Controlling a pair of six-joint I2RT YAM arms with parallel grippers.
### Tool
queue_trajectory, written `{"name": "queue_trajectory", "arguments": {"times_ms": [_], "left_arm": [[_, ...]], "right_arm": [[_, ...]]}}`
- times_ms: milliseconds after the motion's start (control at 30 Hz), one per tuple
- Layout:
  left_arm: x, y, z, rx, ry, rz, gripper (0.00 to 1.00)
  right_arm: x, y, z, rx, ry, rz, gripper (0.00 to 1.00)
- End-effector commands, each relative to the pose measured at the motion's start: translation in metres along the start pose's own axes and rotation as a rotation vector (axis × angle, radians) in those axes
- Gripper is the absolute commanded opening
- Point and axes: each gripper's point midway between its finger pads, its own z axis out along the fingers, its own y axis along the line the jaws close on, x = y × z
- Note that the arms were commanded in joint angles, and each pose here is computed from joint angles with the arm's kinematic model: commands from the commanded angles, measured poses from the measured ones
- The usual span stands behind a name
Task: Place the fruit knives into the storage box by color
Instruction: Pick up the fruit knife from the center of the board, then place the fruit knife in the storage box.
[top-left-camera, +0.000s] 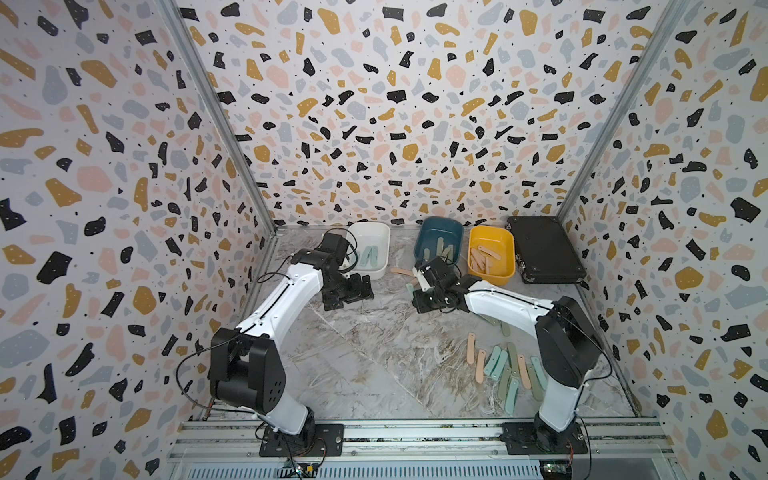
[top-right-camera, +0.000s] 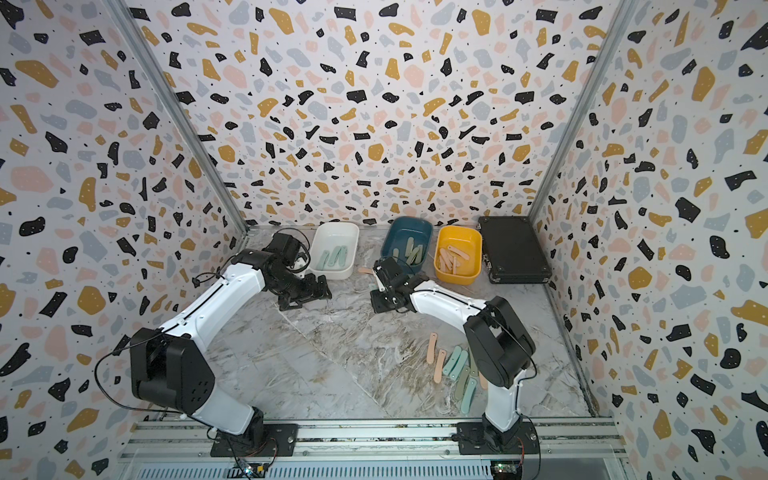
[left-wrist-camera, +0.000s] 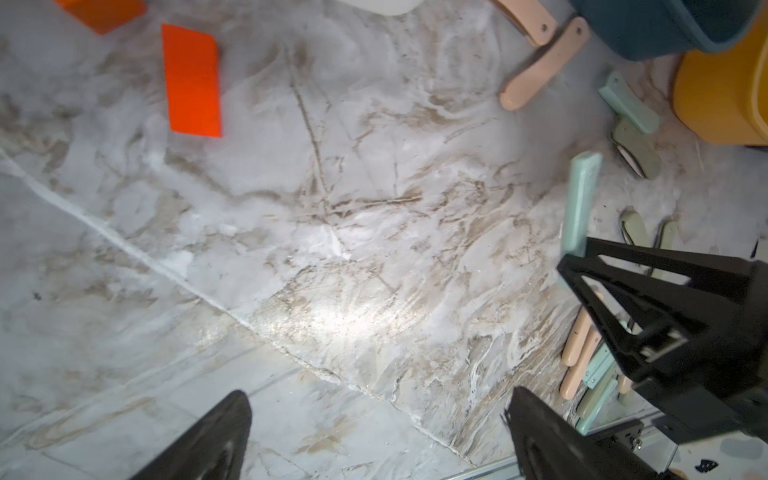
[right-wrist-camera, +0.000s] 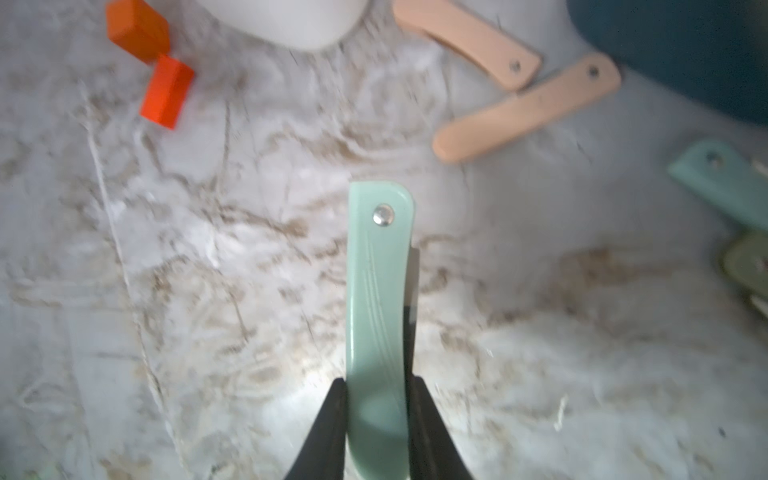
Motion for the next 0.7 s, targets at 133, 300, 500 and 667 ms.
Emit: {"name": "queue_trajectory", "arguments": {"times_ms": [133, 300, 500, 667], "left_arm": [[-0.01, 0.019, -0.016, -0.035, -0.075, -0.032, 0.99], [-0.004, 0.023, -0.014, -0.038, -0.066, -0.039, 0.99], [0.001, 0.026, -0.016, -0.051, -0.062, -0.036, 0.99], [0.002, 0.028, -0.021, -0.062, -0.069, -0.034, 0.99]], "right_arm": [[-0.076, 0.036, 0.023, -0.07, -0.104, -0.079, 0.13], [-0.113, 0.055, 0.049, -0.126, -0.169, -0.126, 0.14], [-0.14, 0.054, 0.078, -0.095, -0.235, -0.162, 0.14], [-0.164, 0.056, 0.094, -0.079, -0.305, -0.179, 0.15]]}}
